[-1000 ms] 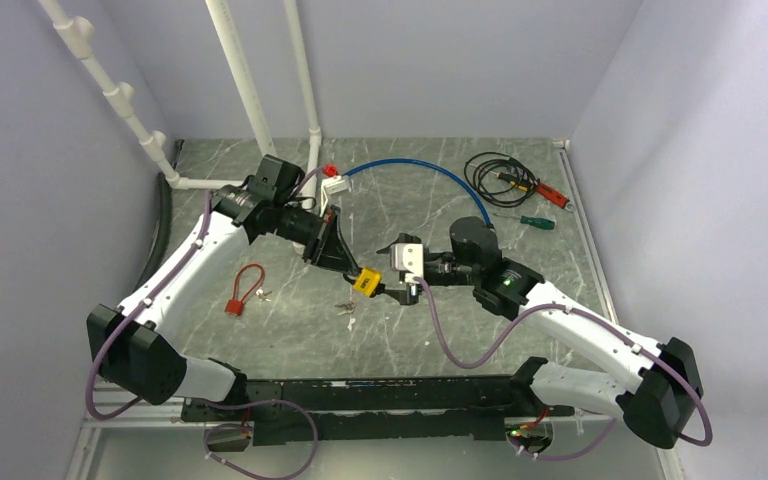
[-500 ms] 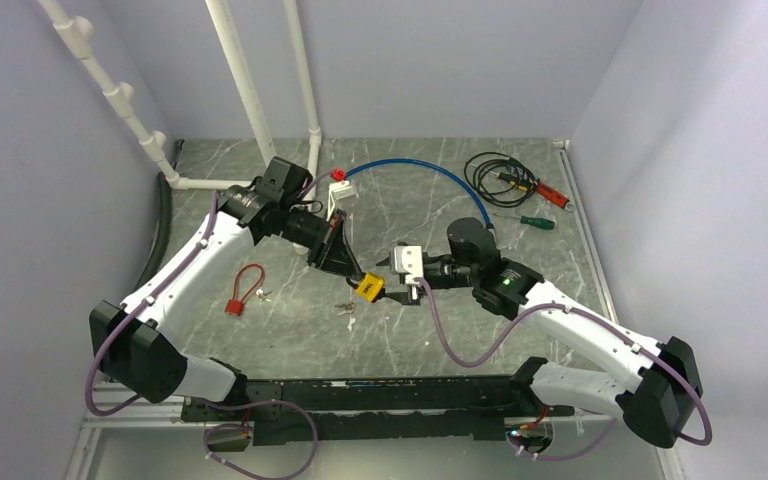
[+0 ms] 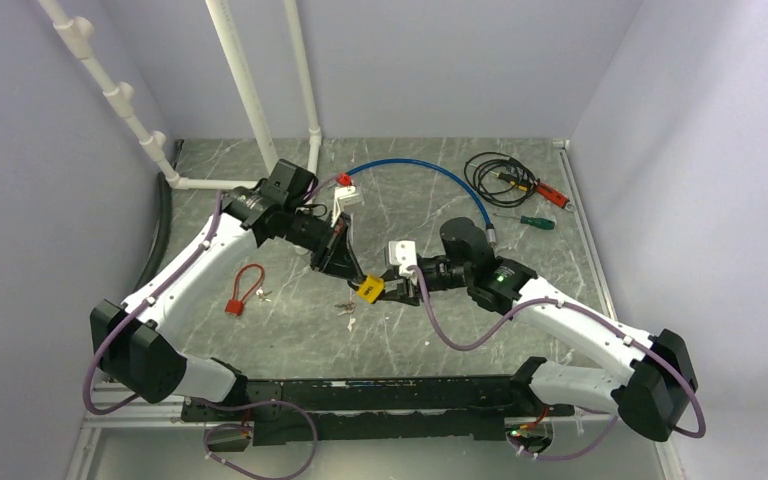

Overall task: Lock with the key
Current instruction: Place the key at the center of the board.

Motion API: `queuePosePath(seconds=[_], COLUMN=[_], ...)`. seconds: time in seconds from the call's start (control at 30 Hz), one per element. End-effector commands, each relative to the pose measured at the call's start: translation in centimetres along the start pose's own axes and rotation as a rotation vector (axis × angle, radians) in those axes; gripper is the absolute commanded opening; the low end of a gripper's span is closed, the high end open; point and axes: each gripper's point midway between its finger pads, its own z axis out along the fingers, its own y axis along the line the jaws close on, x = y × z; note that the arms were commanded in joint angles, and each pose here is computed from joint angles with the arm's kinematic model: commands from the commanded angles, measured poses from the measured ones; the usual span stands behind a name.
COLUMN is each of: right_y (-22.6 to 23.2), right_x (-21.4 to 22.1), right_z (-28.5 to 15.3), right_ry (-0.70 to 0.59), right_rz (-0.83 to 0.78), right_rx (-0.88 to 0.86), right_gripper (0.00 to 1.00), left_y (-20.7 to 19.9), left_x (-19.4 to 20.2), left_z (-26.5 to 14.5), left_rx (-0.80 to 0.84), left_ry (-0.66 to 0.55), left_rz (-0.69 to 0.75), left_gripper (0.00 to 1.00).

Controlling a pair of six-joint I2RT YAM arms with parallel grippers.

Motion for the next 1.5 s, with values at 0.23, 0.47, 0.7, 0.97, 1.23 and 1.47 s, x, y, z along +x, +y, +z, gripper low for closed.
queuePosePath(seconds=[0.23, 0.47, 0.7, 0.97, 1.23, 1.47], right_y=[-4.6, -7.0, -8.4, -8.0, -3.2, -0.9], right_x=[-9.7, -10.9, -13.5, -13.5, -5.5, -0.5], right_z=[-0.4, -0.5, -1.4, -2.6, -2.8, -4.3], right_ry=[-0.249, -0.294, -0.375, -0.388, -0.177, -0.035], right_rz=[-0.059, -0.12, -0.144, -0.138, -0.149, -0.054], right_rx=[0.136, 0.243, 0.315, 0.354, 0.247, 0.247], right_gripper=[0.39, 0.38, 0.4, 0.43, 0.48, 0.54], left_y=[-0.7, -0.5, -0.3, -0.3, 0.7, 0.9], left_x=[1.3, 2.3, 3.0, 2.7, 1.4, 4.0], left_z=[2.9, 3.7, 4.4, 4.1, 0.8, -1.1], left_rx=[0.047, 0.071, 0.093, 0.067, 0.0, -0.037], left_ry=[0.1, 0.126, 0.155, 0.143, 0.088, 0.199], left_rz=[0.054, 0.012, -0.015, 0.001, 0.032, 0.125], left_gripper=[0.0, 0.0, 0.0, 0.0, 0.0, 0.0])
